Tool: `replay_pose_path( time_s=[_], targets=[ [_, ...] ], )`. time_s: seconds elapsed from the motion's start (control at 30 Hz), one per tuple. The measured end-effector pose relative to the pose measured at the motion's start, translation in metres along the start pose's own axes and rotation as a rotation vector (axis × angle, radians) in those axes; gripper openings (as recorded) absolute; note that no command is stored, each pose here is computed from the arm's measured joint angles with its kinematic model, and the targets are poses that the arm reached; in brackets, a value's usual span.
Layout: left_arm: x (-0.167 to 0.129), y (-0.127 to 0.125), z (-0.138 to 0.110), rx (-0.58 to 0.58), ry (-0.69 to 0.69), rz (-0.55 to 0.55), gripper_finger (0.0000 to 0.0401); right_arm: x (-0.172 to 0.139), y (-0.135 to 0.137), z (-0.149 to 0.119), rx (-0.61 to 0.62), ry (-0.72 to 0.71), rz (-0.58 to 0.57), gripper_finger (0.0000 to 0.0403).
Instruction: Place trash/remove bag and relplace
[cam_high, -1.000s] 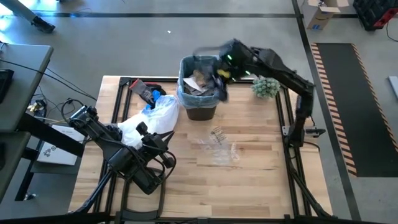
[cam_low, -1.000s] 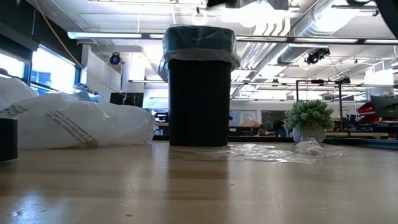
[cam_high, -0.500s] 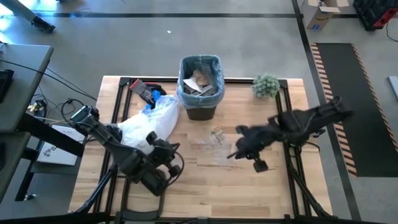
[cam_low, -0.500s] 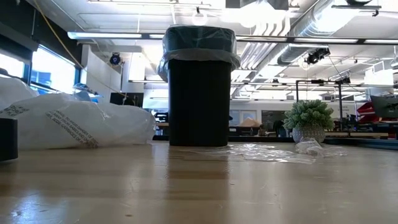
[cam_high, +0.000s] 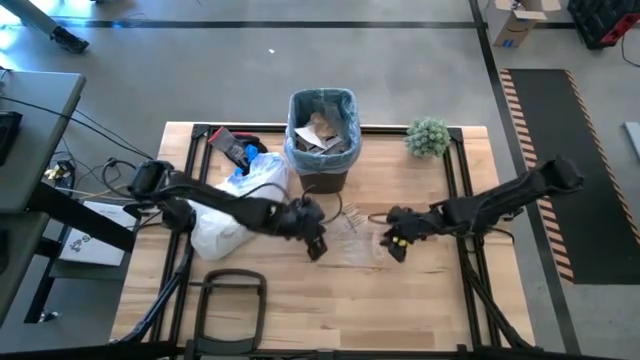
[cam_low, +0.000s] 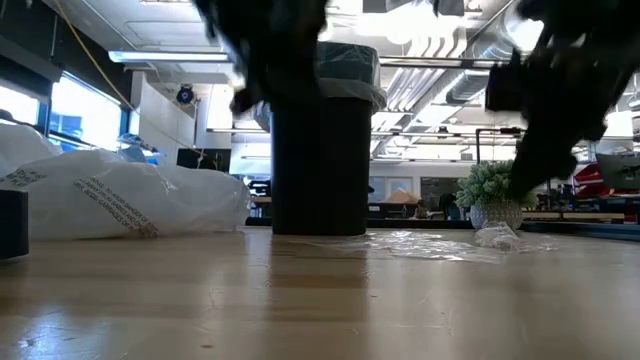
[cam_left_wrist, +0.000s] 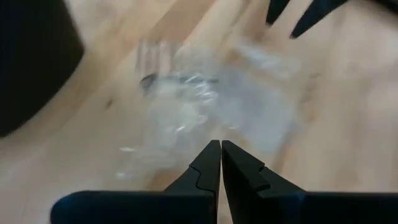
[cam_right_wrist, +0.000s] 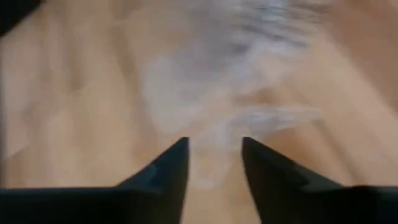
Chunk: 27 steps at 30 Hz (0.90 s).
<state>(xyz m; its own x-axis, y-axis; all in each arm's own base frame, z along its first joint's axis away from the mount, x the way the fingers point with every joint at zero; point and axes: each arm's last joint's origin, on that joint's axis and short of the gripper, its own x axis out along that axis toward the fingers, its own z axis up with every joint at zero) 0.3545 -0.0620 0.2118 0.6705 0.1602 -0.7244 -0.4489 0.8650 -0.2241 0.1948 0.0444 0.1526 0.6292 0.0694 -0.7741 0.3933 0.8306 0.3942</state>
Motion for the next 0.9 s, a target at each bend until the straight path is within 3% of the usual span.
replay_pose_path(
  time_s=[0.13,0.27,0.57,0.9],
  targets=[
    [0.031,0.026,-0.007,-0.061,0.11,0.001,0.0,0.011,-0.027,0.006,0.129,-0.046,-0.061,0.0235],
    [0.065,0.039,-0.017,-0.072,0.2,-0.034,0.0,0.022,-0.043,0.015,0.205,-0.036,-0.078,0.0281],
    [0.12,0.043,-0.033,-0.116,0.189,-0.158,0.0,0.057,-0.052,0.027,0.237,-0.058,0.042,0.0272],
    [0.129,0.046,-0.034,-0.137,0.179,-0.201,0.0,0.085,-0.044,0.042,0.223,-0.051,0.163,0.0251]
  ],
)
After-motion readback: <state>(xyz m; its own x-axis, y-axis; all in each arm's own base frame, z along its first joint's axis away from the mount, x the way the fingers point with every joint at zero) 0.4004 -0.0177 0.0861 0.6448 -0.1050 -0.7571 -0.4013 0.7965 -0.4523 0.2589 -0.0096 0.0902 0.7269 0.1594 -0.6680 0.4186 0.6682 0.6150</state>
